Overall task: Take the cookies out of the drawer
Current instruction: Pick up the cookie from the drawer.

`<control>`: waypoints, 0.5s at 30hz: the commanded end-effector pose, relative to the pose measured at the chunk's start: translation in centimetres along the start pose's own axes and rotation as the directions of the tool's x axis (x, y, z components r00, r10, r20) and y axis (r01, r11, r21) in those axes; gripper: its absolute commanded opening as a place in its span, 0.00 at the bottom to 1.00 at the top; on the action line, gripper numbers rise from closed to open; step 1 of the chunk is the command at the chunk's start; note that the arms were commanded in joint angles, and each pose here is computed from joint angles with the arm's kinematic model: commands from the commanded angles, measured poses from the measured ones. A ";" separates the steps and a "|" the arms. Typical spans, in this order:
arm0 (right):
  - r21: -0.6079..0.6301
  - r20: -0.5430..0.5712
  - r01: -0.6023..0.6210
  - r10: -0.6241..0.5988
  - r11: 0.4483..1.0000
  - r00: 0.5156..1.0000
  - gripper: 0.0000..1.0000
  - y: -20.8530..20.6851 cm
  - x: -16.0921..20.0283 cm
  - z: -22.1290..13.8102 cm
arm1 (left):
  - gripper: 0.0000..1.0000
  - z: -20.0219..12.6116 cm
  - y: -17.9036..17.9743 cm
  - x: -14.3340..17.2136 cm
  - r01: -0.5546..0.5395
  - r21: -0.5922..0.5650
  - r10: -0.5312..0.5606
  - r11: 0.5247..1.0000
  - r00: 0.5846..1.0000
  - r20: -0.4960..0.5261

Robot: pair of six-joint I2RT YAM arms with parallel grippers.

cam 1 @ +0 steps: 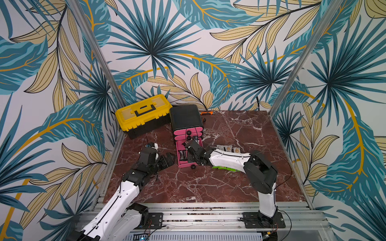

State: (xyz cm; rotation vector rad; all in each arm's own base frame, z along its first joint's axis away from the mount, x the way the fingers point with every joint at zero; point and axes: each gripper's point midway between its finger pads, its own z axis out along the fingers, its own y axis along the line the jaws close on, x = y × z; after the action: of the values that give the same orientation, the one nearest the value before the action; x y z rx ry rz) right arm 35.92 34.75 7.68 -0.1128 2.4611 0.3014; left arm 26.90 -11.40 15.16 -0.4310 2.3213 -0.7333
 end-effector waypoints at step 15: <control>0.034 -0.030 -0.009 0.010 0.999 1.000 0.23 -7.6 5.1 -8.8 | 1.00 2.0 -4.3 4.3 -0.034 0.065 0.039 0.997 0.996 -0.077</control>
State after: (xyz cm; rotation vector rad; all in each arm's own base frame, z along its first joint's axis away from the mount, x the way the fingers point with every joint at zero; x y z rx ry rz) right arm 29.88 27.57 11.04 -0.1009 2.4546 0.3129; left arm 24.74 -16.17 13.08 -0.3107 2.4360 -0.7303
